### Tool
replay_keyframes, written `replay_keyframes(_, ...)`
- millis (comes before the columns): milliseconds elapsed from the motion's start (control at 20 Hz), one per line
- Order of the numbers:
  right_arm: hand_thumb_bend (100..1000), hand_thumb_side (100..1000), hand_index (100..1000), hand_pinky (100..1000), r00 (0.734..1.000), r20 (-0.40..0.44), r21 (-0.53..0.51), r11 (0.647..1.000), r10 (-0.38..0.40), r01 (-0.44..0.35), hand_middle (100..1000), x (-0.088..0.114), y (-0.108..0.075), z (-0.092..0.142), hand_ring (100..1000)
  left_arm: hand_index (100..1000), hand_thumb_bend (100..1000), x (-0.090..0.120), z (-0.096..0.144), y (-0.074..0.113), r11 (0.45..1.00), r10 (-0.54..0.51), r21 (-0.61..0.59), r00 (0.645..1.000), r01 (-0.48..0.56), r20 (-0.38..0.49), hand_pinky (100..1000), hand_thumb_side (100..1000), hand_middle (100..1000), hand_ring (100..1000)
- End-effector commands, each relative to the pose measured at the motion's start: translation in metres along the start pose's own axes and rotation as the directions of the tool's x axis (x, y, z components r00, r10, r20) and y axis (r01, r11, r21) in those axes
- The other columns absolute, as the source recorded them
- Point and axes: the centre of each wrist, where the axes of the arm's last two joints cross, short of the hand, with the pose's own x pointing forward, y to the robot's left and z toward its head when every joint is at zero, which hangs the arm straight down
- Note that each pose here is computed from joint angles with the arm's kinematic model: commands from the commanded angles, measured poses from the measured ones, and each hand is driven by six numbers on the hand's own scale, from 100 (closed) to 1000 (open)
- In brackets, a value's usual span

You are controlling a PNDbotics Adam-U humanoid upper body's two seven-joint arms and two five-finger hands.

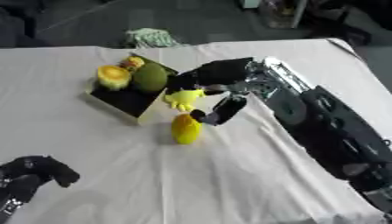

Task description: Pick up objects on the table and place them in the box.

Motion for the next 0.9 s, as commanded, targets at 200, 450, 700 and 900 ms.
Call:
replay_keyframes(200, 221, 339, 1000, 846, 0.994, -0.042, 0.114, 0.989, 0.099, -0.094, 992, -0.010, 0.005, -0.004, 896, 729, 100, 0.007, 0.000, 0.003, 1.000, -0.024, 0.003, 1.000, 0.024, 0.015, 719, 678, 517, 683)
replay_keyframes(450, 287, 393, 1000, 852, 0.985, -0.055, 0.191, 0.970, 0.161, -0.148, 981, -0.014, 0.015, -0.011, 901, 729, 100, 0.007, 0.000, 0.003, 1.000, -0.024, 0.003, 1.000, 0.024, 0.015, 719, 679, 517, 683)
replay_keyframes(700, 315, 323, 956, 840, 0.979, -0.051, 0.219, 0.958, 0.198, -0.183, 896, -0.015, 0.020, -0.016, 877, 729, 100, 0.007, 0.000, 0.003, 1.000, -0.025, 0.004, 1.000, 0.025, 0.014, 719, 679, 516, 682)
replay_keyframes(900, 312, 339, 821, 815, 0.976, -0.071, 0.160, 0.968, 0.207, -0.194, 761, -0.015, 0.020, -0.019, 830, 729, 100, 0.007, 0.000, 0.003, 1.000, -0.025, 0.005, 1.000, 0.025, 0.014, 718, 678, 516, 681)
